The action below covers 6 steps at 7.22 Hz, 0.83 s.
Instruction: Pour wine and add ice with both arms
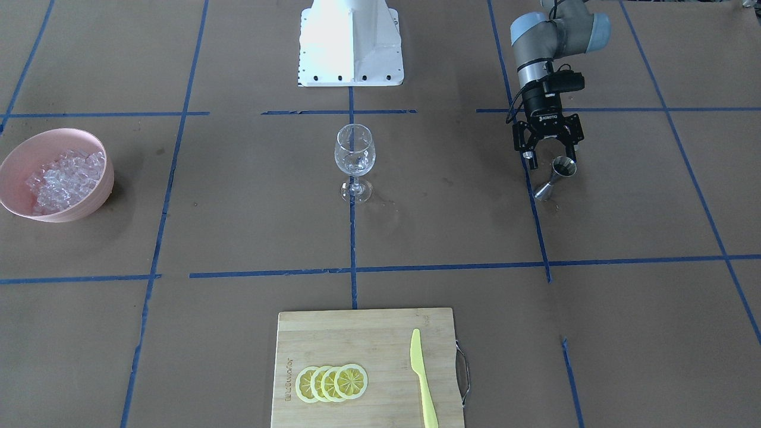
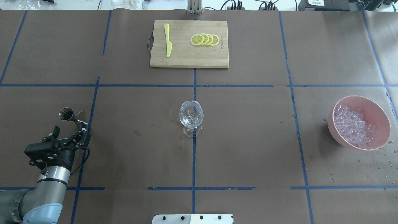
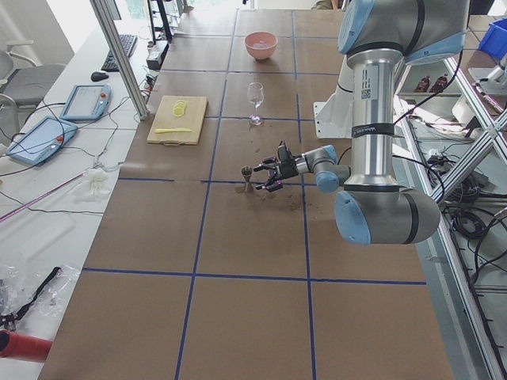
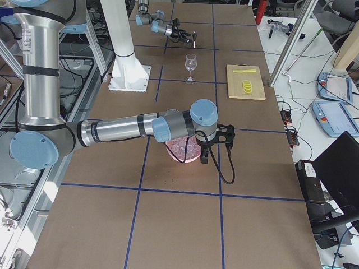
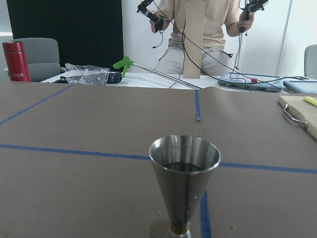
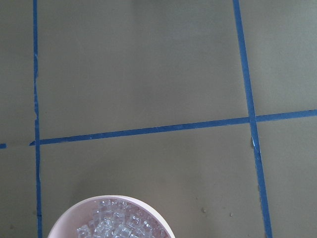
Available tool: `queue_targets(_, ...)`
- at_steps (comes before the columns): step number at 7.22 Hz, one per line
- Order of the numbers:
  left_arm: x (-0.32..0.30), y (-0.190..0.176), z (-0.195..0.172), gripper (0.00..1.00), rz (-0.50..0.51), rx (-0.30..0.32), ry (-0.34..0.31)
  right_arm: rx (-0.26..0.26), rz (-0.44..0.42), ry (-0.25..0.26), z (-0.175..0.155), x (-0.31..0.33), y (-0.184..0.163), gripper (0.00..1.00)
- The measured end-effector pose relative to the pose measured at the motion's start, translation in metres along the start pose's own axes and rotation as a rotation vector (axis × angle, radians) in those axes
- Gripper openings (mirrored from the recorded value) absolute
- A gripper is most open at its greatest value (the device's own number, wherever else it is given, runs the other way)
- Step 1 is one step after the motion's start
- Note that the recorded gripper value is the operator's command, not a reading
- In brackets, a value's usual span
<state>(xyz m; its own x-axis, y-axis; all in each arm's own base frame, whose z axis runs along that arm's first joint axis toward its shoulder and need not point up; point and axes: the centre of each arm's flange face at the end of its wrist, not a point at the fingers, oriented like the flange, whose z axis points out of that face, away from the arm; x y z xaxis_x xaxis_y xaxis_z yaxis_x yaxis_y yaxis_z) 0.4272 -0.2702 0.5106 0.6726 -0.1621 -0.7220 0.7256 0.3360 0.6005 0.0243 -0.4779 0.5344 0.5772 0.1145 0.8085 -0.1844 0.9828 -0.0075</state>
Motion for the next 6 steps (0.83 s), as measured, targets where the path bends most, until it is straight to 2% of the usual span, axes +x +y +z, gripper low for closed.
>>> queue_targets(3, 0.018, 0.010, 0.019, 0.81, -0.015, 0.022, -0.017, -0.006, 0.027, -0.011, 0.001, -0.031, 0.006, 1.00)
queue_targets(6, 0.013, 0.005, 0.032, 0.53, -0.011, 0.041, -0.037, -0.014, 0.046, -0.019, 0.003, -0.057, 0.012, 1.00)
